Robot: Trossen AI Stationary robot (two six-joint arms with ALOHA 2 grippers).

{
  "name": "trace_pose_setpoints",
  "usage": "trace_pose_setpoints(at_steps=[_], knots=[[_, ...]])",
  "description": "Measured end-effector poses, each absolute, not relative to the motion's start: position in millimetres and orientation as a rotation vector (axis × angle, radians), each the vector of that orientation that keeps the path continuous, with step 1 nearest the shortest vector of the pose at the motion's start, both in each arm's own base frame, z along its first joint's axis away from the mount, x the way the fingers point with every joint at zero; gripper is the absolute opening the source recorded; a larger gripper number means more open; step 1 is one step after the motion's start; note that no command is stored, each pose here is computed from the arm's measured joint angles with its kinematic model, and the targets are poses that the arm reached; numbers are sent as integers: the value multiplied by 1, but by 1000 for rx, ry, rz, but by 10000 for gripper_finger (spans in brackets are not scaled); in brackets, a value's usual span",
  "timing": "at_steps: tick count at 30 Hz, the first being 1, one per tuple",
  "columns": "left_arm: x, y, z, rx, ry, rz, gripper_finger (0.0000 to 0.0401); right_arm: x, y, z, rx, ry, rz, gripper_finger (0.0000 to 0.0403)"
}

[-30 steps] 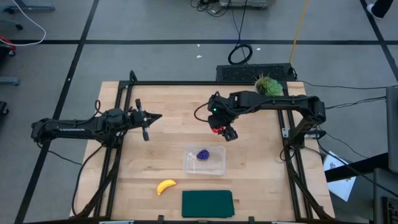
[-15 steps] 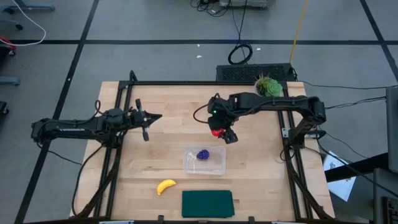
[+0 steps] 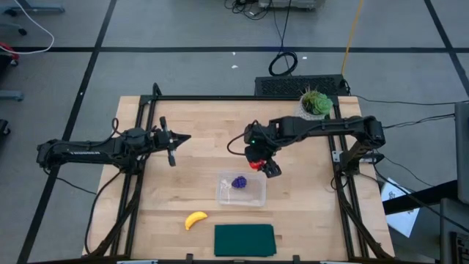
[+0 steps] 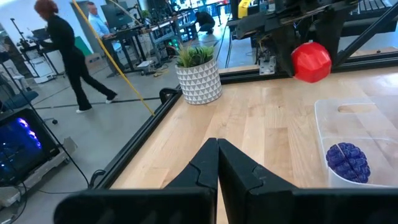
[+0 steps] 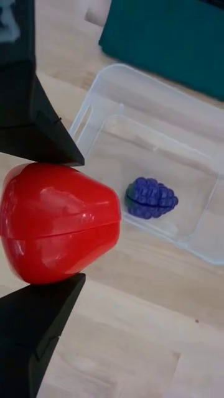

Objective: Pick and placing Produce into tupperware
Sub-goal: Put the apple into the transparent bin

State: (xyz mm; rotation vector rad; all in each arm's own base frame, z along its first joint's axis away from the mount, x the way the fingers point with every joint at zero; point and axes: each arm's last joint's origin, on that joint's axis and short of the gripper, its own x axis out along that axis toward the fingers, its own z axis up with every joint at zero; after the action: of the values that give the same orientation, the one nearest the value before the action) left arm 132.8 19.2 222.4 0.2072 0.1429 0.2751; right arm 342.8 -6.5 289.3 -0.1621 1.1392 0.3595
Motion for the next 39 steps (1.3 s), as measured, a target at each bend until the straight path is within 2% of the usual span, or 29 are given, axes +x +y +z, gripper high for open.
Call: trace_pose_setpoints(at_steps=[39], knots=[[133,19,220,175,159,275,8,347,44,292,-103,1100,284,270]])
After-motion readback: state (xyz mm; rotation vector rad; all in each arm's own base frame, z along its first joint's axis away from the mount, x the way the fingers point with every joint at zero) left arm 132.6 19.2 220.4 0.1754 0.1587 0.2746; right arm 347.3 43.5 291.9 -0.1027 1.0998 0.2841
